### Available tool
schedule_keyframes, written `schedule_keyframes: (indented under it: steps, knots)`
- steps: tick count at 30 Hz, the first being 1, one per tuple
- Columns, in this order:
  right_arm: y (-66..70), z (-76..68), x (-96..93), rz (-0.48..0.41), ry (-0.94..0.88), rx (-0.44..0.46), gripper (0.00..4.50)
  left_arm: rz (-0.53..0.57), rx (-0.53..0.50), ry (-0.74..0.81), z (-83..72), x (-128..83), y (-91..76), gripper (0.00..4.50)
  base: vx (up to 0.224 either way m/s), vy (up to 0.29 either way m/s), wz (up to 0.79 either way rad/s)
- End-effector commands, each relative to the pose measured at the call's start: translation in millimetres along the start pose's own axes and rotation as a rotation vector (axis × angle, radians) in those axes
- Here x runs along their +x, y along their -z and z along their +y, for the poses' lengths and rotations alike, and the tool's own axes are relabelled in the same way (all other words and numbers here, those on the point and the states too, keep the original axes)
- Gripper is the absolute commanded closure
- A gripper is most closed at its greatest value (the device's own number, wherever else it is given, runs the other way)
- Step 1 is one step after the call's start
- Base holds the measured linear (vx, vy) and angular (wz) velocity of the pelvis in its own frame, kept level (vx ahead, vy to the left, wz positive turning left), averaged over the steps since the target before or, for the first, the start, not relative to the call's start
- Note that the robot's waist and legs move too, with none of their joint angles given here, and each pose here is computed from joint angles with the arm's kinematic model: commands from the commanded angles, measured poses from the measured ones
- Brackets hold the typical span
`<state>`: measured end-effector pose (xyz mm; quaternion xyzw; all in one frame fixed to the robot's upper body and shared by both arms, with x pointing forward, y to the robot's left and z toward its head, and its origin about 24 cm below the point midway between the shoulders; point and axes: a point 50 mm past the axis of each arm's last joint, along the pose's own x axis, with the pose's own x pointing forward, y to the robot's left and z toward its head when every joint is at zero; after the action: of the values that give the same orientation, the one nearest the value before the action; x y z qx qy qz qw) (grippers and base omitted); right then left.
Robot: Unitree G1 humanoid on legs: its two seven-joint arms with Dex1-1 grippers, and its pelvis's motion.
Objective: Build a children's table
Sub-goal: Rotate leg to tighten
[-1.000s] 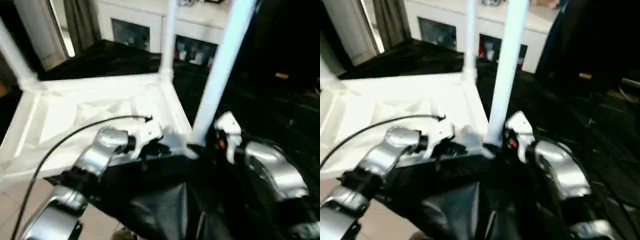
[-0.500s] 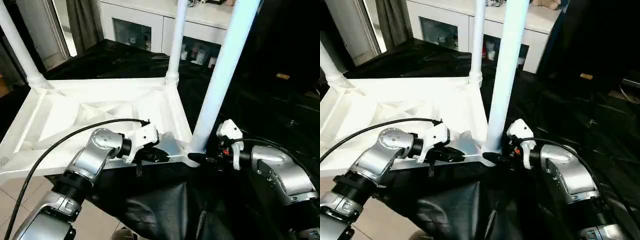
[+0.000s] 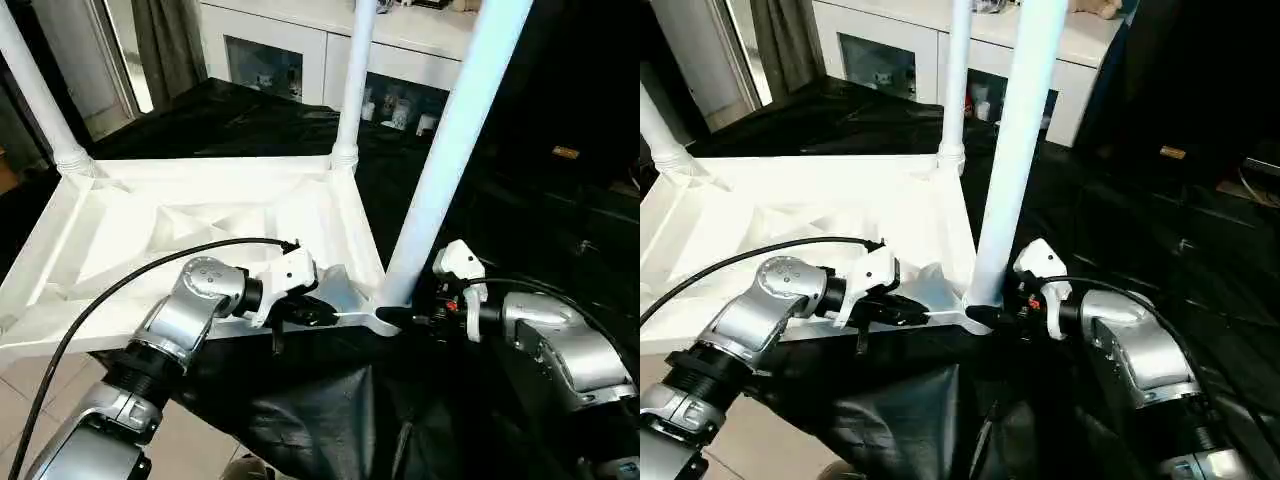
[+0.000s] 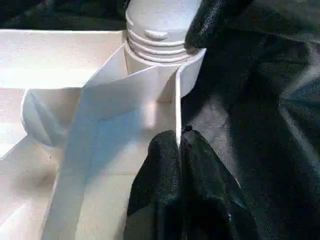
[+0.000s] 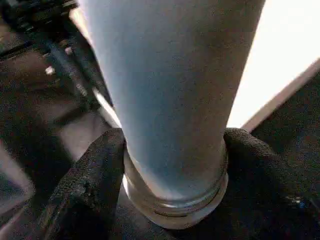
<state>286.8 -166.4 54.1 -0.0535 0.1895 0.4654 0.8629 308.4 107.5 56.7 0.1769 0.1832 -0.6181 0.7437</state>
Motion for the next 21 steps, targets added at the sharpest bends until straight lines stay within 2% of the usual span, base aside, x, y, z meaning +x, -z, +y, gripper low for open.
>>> schedule_keyframes:
  steps: [1,4,5,8,11,14,19,21]
  knots:
    - [8.5,-5.1,6.5,0.047,0.103,0.054,1.8,-0.065,0.01,-0.102,11.2,4,-17.6,4.5,0.0,0.0,0.0]
    - [16.9,-9.5,26.0,0.054,0.31,0.169,1.8,-0.037,-0.049,-0.303,29.4,13,-18.9,4.5,0.0,0.0,0.0]
    - [16.9,-9.5,26.0,0.054,0.31,0.169,1.81,-0.037,-0.049,-0.303,29.4,13,-18.9,4.5,0.0,0.0,0.0]
    - [14.6,-7.0,53.5,-0.033,0.526,0.309,1.81,-0.014,-0.106,-0.443,40.3,31,-25.9,4.5,0.0,0.0,0.0]
    - [12.8,-4.6,60.7,-0.055,0.56,0.327,1.81,-0.009,-0.108,-0.462,41.1,37,-28.8,4.5,0.0,0.0,0.0]
    - [4.1,0.1,72.9,-0.078,0.581,0.266,1.81,-0.012,-0.082,-0.462,39.6,51,-37.5,4.5,0.0,0.0,0.0]
    - [-5.5,-1.6,73.2,-0.141,0.575,0.268,1.81,-0.019,-0.061,-0.438,38.4,55,-39.4,4.5,0.0,0.0,0.0]
    - [-7.5,-3.0,72.4,-0.157,0.583,0.268,1.25,-0.021,-0.057,-0.425,37.9,55,-38.3,4.5,0.0,0.0,0.0]
